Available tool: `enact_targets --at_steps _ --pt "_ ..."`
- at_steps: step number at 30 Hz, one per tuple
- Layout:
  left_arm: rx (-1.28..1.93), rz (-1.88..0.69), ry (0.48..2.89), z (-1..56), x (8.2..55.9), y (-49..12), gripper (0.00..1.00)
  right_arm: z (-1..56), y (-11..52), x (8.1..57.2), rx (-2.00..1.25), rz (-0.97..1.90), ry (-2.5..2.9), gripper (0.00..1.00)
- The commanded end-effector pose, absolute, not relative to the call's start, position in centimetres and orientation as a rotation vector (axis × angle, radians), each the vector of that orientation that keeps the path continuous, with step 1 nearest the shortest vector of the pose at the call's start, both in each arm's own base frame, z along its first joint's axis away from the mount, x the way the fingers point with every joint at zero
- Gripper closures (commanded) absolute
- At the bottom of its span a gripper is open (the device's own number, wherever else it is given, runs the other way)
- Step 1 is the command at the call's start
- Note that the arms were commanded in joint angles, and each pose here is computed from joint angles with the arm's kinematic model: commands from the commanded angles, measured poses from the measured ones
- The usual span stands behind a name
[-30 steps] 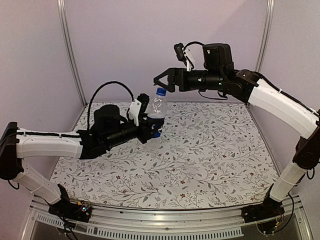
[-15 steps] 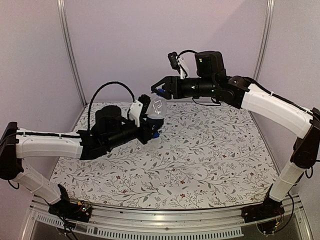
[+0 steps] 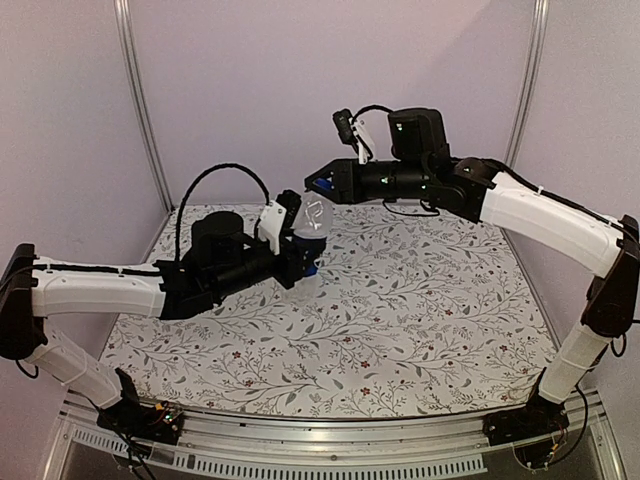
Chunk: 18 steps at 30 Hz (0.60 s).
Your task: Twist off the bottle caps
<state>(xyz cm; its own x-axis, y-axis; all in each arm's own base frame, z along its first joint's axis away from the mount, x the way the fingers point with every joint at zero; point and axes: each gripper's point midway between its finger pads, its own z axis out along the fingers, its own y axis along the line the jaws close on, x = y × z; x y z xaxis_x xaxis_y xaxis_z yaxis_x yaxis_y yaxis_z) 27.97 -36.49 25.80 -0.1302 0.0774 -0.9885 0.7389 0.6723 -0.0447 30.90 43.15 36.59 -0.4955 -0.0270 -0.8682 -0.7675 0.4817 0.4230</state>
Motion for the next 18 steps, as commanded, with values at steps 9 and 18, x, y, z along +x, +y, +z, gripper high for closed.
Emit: enact_targets --at_steps 9,18 --pt "0.757 -0.758 1.528 27.8 25.7 -37.8 0.64 39.8 42.5 28.3 -0.784 1.141 1.698 0.84" --pt "1.047 -1.115 1.224 30.1 17.9 -39.5 0.66 41.7 40.2 22.4 -1.267 1.340 1.345 0.83"
